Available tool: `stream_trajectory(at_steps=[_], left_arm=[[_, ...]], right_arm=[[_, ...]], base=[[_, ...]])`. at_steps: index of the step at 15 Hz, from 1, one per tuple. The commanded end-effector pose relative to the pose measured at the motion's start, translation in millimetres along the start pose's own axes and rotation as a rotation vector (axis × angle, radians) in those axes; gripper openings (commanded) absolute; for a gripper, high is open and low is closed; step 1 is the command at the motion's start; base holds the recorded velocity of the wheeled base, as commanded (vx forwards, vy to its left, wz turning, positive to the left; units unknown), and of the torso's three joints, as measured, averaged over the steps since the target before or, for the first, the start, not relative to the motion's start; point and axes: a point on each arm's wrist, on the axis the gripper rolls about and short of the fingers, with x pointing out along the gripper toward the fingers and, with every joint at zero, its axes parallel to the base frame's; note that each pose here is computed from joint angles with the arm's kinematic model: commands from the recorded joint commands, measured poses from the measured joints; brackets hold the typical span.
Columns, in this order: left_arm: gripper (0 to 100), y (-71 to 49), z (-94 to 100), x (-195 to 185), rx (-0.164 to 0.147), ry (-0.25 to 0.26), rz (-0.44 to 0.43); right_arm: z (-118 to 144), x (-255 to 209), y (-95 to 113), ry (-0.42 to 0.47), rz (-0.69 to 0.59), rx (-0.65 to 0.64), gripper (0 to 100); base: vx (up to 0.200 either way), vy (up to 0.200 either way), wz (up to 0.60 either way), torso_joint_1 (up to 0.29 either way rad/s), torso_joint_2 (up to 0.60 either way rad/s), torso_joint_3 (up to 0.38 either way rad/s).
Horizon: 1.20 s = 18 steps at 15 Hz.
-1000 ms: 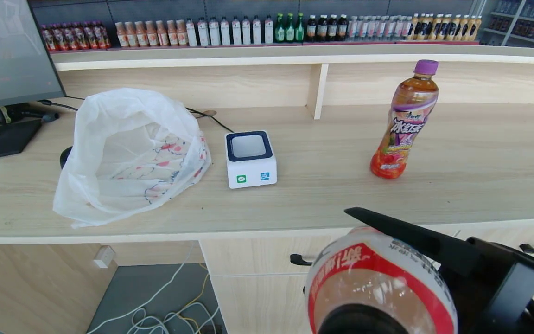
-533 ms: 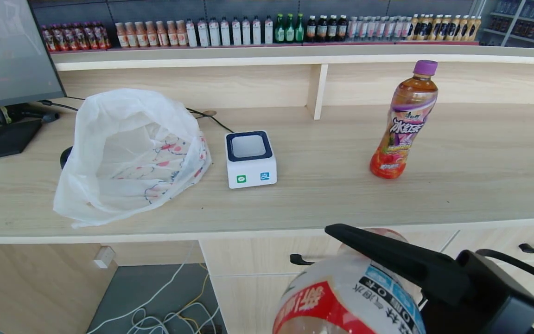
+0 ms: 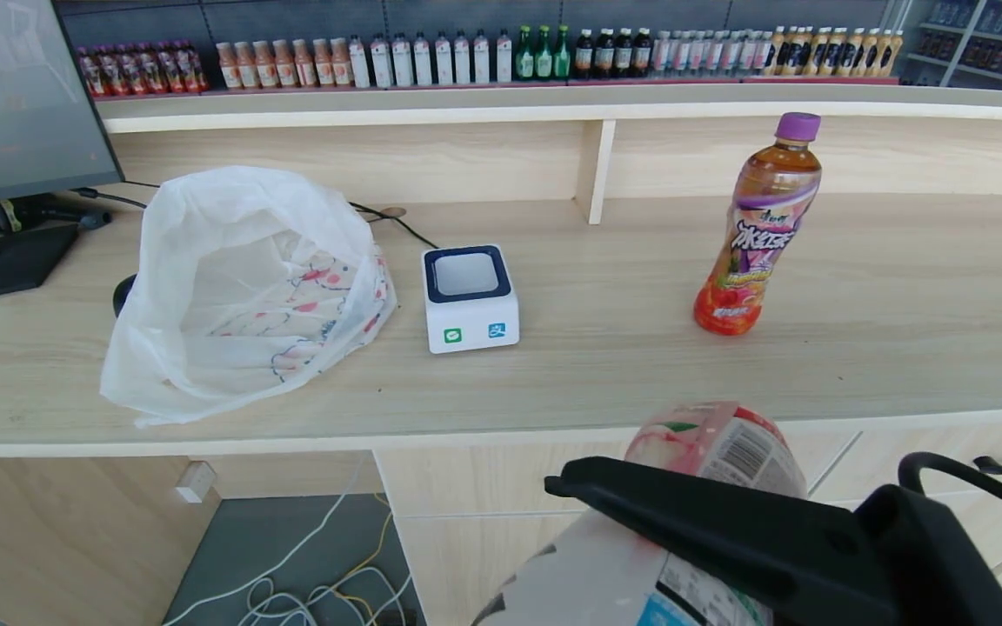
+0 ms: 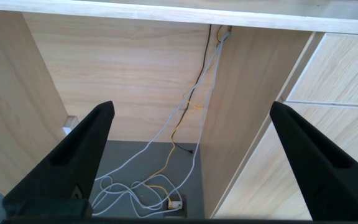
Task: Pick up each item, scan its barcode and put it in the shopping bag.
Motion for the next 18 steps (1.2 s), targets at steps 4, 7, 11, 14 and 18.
stream_trajectory(at_steps=[4, 7, 11, 14, 18], left_arm=[[100, 0.0, 0.0, 0.0, 0.000, -0.001, 0.001], [100, 0.0, 0.0, 0.0, 0.000, -0.001, 0.001], [100, 0.0, 0.0, 0.0, 0.000, -0.001, 0.001], [100, 0.0, 0.0, 0.0, 0.000, -0.001, 0.001], [100, 0.0, 0.0, 0.0, 0.000, -0.001, 0.001]], right_arm=[[0.9, 9.1, -5.8, -0.033, 0.087, -0.032, 0], [1.0, 8.8, -7.7, -0.034, 0.080, -0.088, 0], [0.7, 7.6, -8.7, -0.034, 0.079, -0.094, 0], [0.4, 7.5, -9.4, -0.034, 0.077, -0.126, 0], [0.5, 7.0, -10.9, -0.032, 0.090, -0.130, 0]], base=[[0.000, 0.000, 0.00, 0.000, 0.00, 0.000], [0.000, 0.000, 0.00, 0.000, 0.00, 0.000], [0.000, 0.000, 0.00, 0.000, 0.00, 0.000], [0.000, 0.000, 0.00, 0.000, 0.00, 0.000], [0.000, 0.000, 0.00, 0.000, 0.00, 0.000]])
